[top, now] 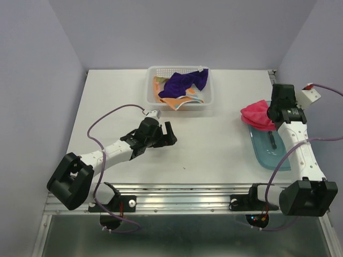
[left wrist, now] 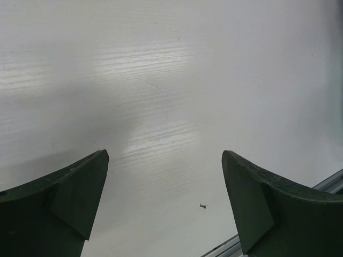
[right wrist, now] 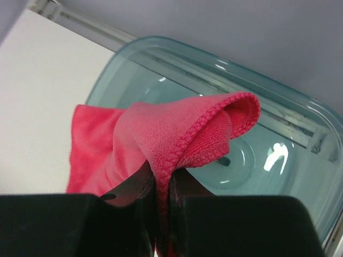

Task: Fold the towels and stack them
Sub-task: Neatly place the folded towel into the bin

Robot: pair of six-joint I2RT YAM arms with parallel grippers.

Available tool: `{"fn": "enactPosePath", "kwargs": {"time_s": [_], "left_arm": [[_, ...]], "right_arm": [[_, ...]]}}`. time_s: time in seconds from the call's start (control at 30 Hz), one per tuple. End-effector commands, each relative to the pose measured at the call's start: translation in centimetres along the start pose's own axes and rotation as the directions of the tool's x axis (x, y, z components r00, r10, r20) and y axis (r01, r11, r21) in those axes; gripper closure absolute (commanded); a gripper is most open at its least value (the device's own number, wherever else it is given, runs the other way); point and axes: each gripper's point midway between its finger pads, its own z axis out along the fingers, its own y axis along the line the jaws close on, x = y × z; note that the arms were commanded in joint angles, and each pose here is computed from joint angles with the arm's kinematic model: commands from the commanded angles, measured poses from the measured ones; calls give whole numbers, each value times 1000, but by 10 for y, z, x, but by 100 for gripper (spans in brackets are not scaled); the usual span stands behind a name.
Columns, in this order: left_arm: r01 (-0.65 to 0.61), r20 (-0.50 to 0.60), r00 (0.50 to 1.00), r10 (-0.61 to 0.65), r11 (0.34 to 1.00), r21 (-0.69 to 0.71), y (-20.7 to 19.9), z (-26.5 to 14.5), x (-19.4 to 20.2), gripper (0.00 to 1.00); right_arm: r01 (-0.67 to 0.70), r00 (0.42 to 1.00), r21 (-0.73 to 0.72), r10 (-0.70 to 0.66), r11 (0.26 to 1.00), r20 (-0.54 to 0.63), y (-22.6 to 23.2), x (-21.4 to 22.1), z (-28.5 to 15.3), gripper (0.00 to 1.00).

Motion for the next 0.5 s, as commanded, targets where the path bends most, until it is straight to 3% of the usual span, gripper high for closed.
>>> {"fn": "enactPosePath", "kwargs": {"time_s": [0.0,0.47], "left_arm": [[-19,11,1000,19,1000,10,1,4,-2,1],[-21,-28,999,22,999,24,0,12,7,1]], "right_arm": [[-65,998,38,65,997,1,-28,19,4,99],[-69,993,158,82,985,-79,-76,90,25,99]]}}
